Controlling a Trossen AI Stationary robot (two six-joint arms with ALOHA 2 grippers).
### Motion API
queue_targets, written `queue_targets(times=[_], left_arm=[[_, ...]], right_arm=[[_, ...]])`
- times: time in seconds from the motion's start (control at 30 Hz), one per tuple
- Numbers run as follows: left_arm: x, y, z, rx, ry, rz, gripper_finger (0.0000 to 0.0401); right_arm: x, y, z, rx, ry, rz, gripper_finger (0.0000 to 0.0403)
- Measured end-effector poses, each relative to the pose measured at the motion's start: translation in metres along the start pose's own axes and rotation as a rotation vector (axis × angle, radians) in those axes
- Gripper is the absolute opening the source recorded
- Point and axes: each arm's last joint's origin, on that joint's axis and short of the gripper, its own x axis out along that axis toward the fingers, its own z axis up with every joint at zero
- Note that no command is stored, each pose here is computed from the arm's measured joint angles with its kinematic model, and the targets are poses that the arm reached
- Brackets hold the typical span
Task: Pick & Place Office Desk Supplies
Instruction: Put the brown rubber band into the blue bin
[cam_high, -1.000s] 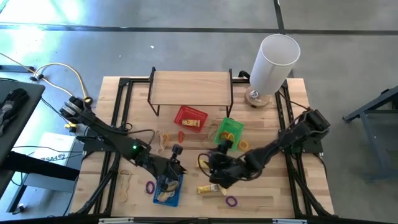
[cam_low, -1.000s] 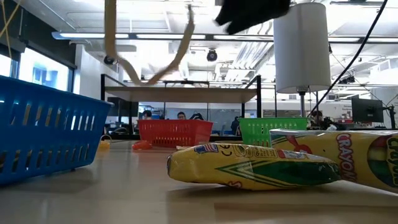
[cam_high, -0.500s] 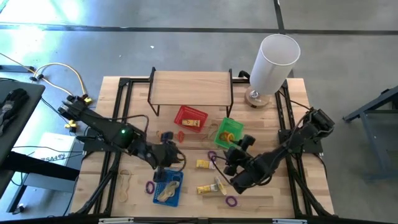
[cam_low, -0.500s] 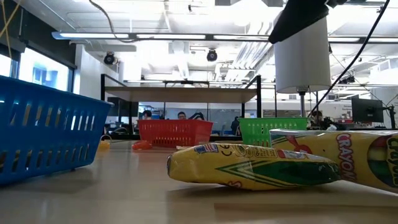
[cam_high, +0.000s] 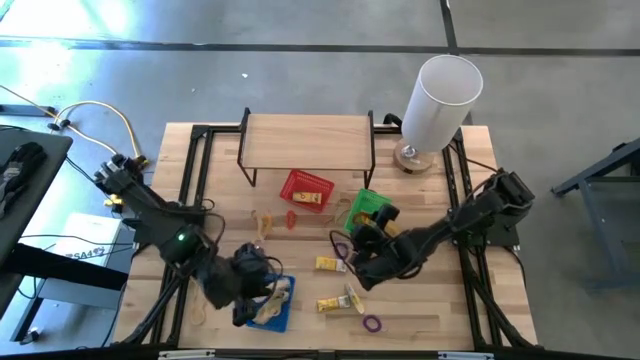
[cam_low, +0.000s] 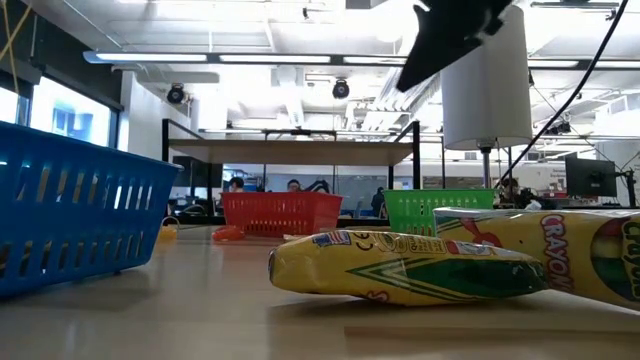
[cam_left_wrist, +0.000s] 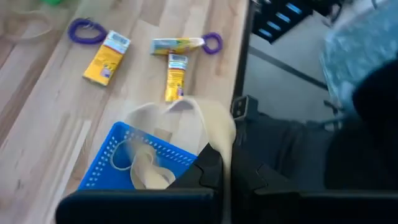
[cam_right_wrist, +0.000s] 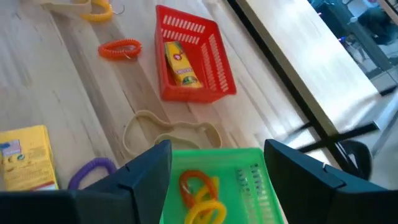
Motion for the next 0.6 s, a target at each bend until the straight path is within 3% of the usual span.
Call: queue_targets(times=[0.33, 0.6], left_arm=[[0.038, -0.011, -0.025, -0.262, -0.049, 0.127, 0.0000], [0.055, -0.006, -0.039, -0.356, -0.004, 0.234, 0.0000]], right_arm=[[0.020, -0.002, 0.020, -0.038, -0.023, 0.065, 0.0245], [0.021, -0.002, 0.023, -0.075, -0.037, 0.082, 0.0245]])
